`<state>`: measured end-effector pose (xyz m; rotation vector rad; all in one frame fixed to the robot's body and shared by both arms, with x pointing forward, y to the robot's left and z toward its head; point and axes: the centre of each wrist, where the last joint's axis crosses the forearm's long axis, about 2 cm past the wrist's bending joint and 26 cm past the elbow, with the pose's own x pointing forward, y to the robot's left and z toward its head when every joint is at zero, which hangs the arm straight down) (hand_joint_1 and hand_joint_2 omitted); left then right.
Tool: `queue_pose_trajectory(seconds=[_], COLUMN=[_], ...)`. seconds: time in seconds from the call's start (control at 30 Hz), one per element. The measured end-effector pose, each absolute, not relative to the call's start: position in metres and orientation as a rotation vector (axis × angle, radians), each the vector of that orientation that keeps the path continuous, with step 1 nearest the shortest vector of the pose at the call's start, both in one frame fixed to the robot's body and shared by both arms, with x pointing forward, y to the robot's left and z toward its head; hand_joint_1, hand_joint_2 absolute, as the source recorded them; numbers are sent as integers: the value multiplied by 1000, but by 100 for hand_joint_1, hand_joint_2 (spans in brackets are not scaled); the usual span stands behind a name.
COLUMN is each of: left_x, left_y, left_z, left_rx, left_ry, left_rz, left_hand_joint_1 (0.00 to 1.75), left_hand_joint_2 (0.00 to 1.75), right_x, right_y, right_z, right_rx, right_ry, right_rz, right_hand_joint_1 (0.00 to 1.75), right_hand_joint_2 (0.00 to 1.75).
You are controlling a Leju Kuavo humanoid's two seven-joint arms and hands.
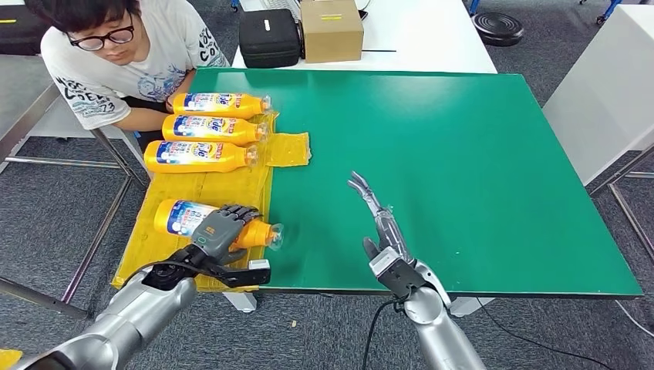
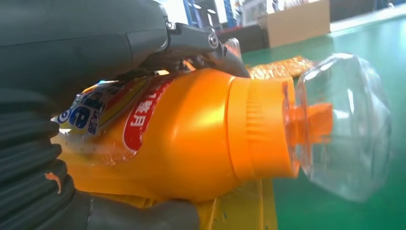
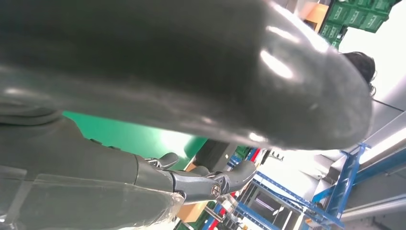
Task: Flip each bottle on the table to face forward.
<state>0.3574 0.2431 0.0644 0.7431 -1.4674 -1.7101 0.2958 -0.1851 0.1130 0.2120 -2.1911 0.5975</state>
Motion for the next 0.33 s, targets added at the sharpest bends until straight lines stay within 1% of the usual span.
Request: queue_pose_trajectory(seconds=[0.13,0.33], left_x=[363,365], left_y=[246,248], left_z=[69,70], left_rx=[737,736], left_ry=[-1447,-1411], left_rz=[-1730,-1744], left_hand_joint_1=[0,0], left_hand_joint_2=[175,175], right_x=[295,294], right_y=[-184,-183], right_z=[112,111], right_rx=[215,213], right_ry=[-2188,-2187], right_rz=[605,617], right_hand_joint_1=[0,0], right_hand_joint_2=[0,0])
